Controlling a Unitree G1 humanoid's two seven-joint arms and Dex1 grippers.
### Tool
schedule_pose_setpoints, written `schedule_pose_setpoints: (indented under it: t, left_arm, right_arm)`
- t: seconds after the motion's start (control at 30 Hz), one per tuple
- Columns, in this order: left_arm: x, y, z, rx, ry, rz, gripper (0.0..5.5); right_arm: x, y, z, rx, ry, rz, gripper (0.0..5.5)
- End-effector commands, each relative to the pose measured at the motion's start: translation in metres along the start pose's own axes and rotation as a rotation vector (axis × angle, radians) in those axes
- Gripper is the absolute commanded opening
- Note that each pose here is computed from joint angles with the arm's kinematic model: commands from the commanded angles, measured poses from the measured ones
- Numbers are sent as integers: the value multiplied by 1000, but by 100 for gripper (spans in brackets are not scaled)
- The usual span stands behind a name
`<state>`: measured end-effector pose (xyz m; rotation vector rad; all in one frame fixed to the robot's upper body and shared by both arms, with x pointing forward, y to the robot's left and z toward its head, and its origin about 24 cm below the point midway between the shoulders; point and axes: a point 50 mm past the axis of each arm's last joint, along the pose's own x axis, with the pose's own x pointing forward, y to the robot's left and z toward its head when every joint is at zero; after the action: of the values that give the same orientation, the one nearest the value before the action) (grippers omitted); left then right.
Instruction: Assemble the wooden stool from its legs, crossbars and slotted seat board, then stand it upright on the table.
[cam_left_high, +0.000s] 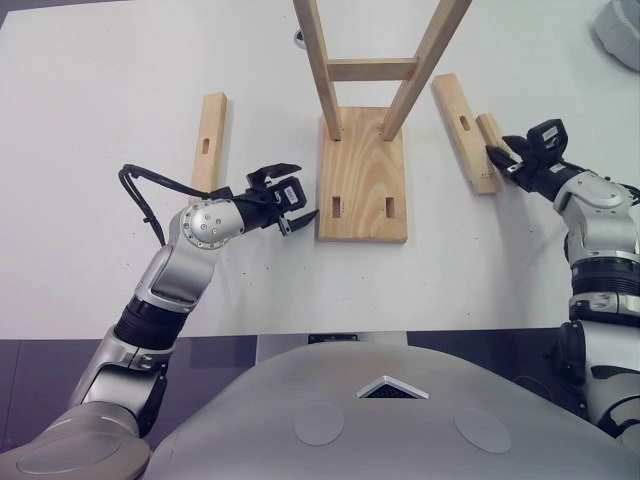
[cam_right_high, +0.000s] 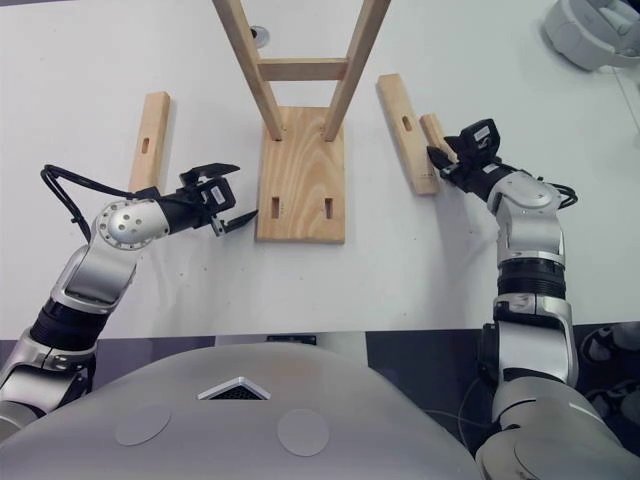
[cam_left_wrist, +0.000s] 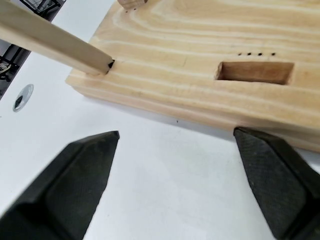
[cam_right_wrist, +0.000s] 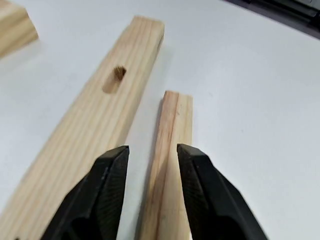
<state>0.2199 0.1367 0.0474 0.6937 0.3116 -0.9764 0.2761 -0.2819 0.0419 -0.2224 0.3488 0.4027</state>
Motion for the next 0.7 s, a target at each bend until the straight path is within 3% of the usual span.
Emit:
schedule_pose_setpoints:
  t: [0.03,0.17,0.4,0.7]
  left_arm:
    - [0,0,6,10,-19,10,424]
    - [-1,4,7,-4,-31,41,424]
    - [-2,7,9,-32,-56,78,424]
    - [-9,24,19,-96,-138,245,424]
  right_arm:
    - [-6,9,-4,45,-11,-11,236]
    - [-9,10,-17,62,51,-51,256]
    - [-14,-8,-2,120,-46,-144,256]
    - [-14,6,-43,121,222,-98,256]
